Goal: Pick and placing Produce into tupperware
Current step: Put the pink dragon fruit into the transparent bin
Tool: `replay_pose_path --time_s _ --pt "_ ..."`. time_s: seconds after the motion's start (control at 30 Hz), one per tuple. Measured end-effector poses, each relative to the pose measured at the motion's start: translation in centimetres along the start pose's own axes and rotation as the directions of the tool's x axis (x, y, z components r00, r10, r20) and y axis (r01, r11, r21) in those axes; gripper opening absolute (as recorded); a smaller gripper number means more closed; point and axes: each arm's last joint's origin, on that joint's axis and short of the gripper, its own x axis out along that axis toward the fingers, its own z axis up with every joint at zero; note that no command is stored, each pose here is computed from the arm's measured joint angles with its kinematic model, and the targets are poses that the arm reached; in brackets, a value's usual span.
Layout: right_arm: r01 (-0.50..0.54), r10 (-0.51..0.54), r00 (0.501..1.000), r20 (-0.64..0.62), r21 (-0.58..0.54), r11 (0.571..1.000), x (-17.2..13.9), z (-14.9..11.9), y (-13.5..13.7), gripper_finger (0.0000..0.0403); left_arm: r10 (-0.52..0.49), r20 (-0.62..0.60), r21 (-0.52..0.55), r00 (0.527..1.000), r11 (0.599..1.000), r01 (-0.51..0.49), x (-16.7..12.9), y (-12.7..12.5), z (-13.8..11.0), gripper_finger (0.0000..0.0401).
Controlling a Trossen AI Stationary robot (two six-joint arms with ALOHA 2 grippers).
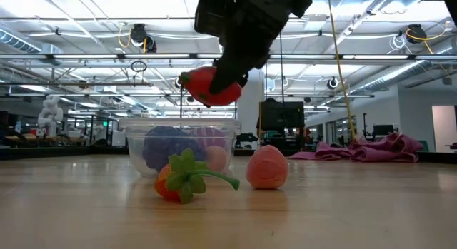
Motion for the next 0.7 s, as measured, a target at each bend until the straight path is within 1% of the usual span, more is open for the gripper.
replay_pose_path --time_s 0.1,0.23,0.47,0.53,0.63,0.7 --pt "-0.003 0.003 1.0 0.03 -0.01 1.0 0.0 0.3 0.2 0.0233 0.003 0.002 0.011 1.0 1.0 -0.003 0.0 0.0 0.0 0.0147" --pt "-0.005 0.006 0.999 0.036 -0.013 1.0 0.1 0.4 0.3 0.0233 0.008 0.0 0.016 1.0 1.0 -0.008 0.1 0.2 0.2 0.0147" --pt "-0.012 0.012 0.998 0.057 -0.013 1.0 1.8 0.4 0.2 0.0233 0.02 -0.006 0.024 1.0 1.0 -0.02 0.5 0.6 0.6 0.0147" --pt "-0.012 0.013 0.999 0.038 -0.01 1.0 1.9 0.1 0.1 0.0233 0.024 -0.008 0.024 1.0 0.999 -0.024 0.6 0.7 0.7 0.0147" --pt "-0.013 0.015 0.997 0.072 -0.028 1.0 2.2 0.4 0.1 0.0233 0.029 -0.011 0.018 1.0 0.999 -0.029 0.7 0.8 0.9 0.0147" --pt "-0.012 0.014 0.998 0.063 -0.03 0.999 2.3 0.3 0.0 0.0233 0.031 -0.012 0.018 0.999 0.999 -0.031 0.8 0.9 1.0 0.0147"
